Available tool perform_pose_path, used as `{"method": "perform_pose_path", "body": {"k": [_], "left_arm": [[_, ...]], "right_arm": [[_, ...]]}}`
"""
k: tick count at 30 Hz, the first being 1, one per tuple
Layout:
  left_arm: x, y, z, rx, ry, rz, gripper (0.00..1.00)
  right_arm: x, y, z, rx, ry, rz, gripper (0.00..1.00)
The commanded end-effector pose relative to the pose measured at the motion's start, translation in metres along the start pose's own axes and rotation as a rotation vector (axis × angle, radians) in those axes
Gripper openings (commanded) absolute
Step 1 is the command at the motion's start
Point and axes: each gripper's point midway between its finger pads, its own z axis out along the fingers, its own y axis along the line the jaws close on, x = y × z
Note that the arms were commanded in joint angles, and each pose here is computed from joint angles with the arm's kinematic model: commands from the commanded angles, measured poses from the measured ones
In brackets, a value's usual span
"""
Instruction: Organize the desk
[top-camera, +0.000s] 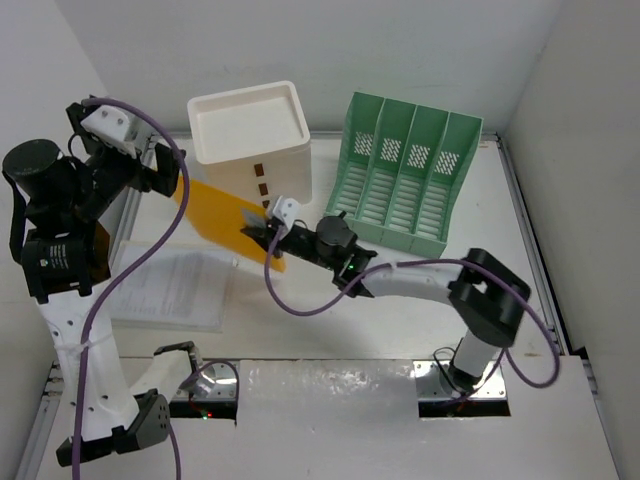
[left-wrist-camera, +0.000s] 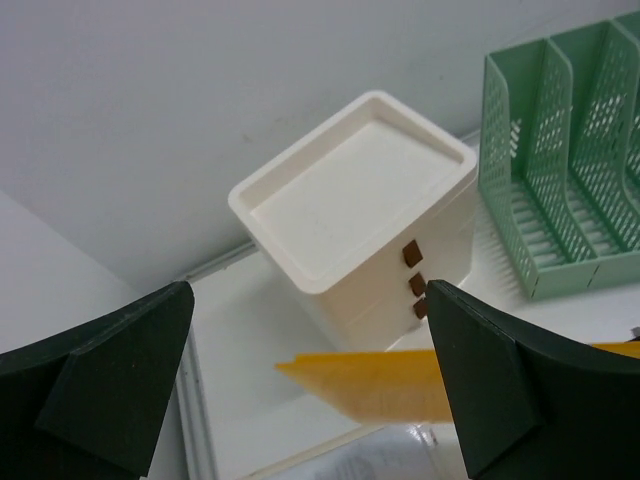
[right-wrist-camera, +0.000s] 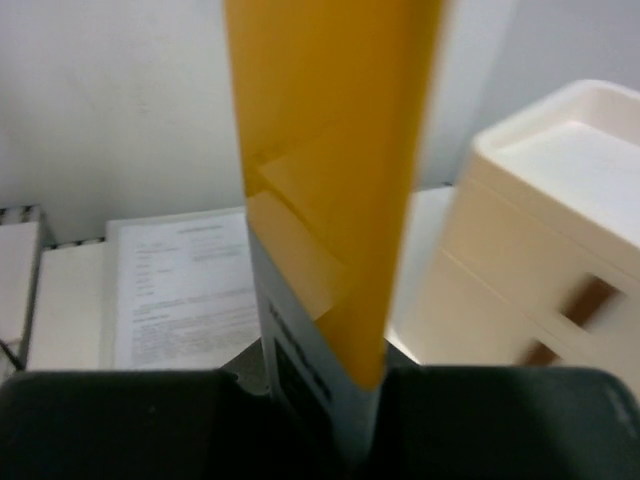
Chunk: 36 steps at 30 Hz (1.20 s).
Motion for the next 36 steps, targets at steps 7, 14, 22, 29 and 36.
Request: {"method": "perform_pose_path", "body": {"k": [7, 14, 22, 29, 36], "left_arm": [[-0.012, 0.009, 0.016, -0.028, -0.064, -0.167, 1.00], [0.014, 0.008, 0.031, -0.009, -0.018, -0.218, 1.00], [0.053, 0.014, 0.039, -0.051, 0.032, -0.164, 1.00], [0.109, -0.004, 0.082, 0.134, 0.177, -0.300, 1.00], [0.149, 0.018, 0.090, 0.003, 0.258, -0.319, 1.00]], "right_arm": [[-0.088, -0.057, -0.115, 0.364, -0.005, -0.096, 0.00], [-0.140, -0.091, -0.211, 0.613, 0.001, -0.122, 0.00], [-0.191, -0.146, -0.283, 1.044, 0.061, -0.184, 0.00], [-0.211, -0.167, -0.317, 1.328, 0.113, -0.164, 0.00], [-0.208, -0.169, -0.335, 1.431, 0.133, -0.127, 0.00]]}}
